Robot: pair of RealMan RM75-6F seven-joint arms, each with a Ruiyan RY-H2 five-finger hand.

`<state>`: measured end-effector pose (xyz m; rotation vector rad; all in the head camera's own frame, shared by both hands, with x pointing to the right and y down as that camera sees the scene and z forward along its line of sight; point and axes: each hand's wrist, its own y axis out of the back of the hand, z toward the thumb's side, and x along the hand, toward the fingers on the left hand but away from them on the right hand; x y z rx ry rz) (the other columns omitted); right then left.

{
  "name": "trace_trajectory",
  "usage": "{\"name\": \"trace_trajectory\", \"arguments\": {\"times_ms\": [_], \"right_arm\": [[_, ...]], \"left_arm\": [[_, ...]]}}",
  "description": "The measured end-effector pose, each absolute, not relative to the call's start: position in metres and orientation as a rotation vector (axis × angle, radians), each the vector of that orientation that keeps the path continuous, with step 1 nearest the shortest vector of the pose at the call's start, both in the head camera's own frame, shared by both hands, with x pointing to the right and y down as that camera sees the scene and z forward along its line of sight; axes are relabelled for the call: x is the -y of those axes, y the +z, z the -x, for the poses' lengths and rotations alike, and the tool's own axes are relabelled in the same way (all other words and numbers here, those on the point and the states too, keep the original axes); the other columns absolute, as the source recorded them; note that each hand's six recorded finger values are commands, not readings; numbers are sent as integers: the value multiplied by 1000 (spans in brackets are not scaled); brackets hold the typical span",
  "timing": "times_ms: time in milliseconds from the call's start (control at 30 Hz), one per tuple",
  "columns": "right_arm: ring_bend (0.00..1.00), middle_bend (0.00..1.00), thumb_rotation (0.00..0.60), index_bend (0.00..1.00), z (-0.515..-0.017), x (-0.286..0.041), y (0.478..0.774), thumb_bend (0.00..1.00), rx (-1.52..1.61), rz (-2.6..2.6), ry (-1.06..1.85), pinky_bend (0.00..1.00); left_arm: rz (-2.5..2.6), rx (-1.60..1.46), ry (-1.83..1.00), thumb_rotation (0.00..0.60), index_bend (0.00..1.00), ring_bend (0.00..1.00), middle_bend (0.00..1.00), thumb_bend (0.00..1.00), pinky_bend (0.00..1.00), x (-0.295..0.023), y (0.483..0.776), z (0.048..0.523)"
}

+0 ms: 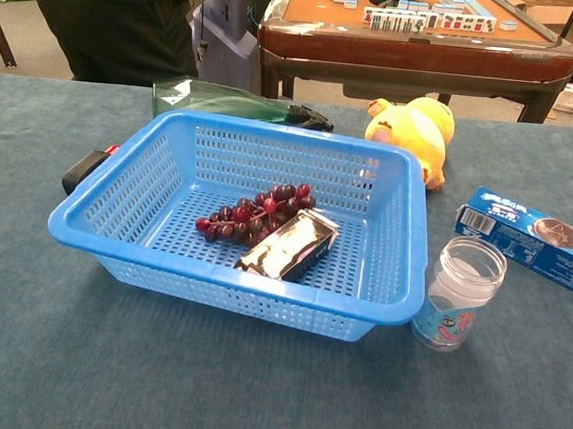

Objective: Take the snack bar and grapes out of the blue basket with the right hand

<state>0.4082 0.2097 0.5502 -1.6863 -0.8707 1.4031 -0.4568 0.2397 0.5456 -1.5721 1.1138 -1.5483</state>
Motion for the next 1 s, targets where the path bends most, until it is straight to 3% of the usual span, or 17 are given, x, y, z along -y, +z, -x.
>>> {"name": "trace_trajectory", "arguments": {"times_ms": [600, 1000], "right_arm": [[285, 256, 600, 194, -387, -199, 541, 61, 828, 1714, 1309, 432], [285, 263, 600, 194, -304, -158, 533, 61, 632, 1851, 1076, 445]], "left_arm": [[1574, -1102, -1537, 600, 229, 51, 49, 327, 80, -238, 544, 453], [1575, -1108, -1543, 600, 230, 51, 49, 327, 80, -240, 546, 455]]}}
